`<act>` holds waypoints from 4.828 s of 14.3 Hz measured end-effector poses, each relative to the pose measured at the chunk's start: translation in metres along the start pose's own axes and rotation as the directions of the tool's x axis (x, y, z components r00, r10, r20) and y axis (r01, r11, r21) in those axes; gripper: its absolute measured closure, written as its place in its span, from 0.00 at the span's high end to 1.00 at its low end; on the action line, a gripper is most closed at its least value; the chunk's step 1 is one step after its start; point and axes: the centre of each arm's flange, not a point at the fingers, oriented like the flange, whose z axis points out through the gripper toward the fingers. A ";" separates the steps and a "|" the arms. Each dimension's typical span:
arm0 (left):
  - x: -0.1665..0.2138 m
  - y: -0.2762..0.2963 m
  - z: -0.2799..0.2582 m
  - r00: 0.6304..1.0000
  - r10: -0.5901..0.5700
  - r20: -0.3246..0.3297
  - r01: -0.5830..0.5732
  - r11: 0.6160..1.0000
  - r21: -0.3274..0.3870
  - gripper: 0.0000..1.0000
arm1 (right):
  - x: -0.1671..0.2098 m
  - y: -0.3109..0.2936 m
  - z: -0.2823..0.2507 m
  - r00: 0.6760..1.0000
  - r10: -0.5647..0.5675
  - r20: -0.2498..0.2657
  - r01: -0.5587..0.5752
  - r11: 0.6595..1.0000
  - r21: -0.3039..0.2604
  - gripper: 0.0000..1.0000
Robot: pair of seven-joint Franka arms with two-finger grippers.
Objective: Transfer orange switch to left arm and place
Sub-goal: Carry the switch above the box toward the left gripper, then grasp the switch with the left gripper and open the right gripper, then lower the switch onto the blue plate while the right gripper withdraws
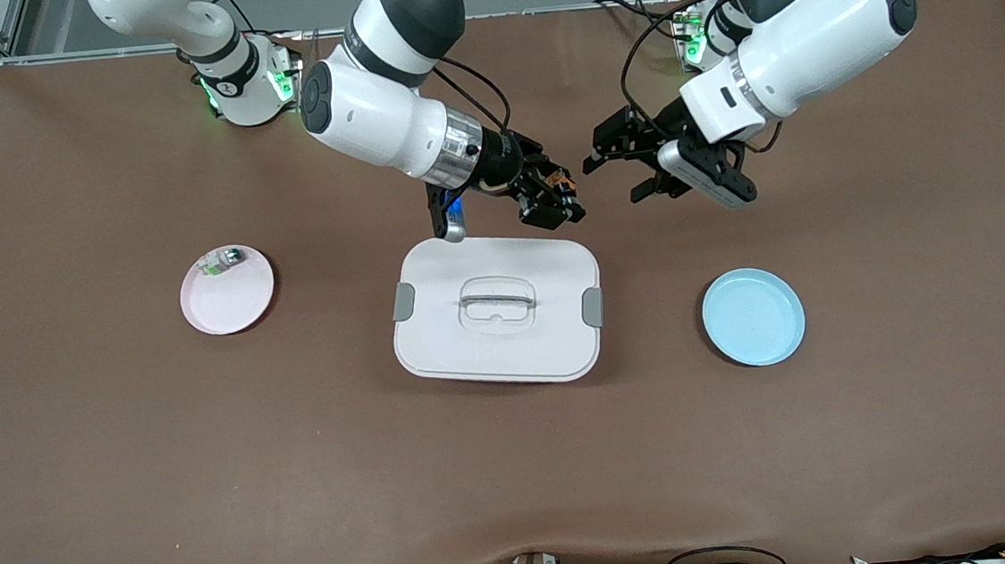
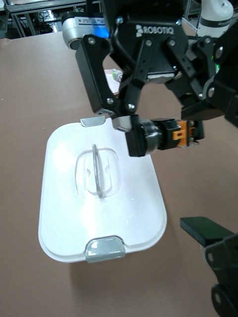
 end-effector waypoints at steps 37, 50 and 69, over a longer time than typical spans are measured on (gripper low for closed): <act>0.016 -0.010 0.045 0.998 -0.054 -0.029 0.053 0.998 -0.040 0.40 | 0.007 -0.005 0.000 1.000 0.005 -0.011 -0.005 1.000 0.003 1.00; 0.050 -0.186 -0.018 0.898 0.318 0.304 -0.429 0.784 0.449 0.40 | 0.085 -0.023 -0.152 0.863 -0.463 -0.203 0.377 0.857 -0.351 1.00; 0.021 -0.312 0.119 0.368 0.626 0.687 -0.911 0.391 0.132 0.40 | 0.238 0.007 -0.326 0.322 -0.946 -0.044 0.620 0.246 -0.745 1.00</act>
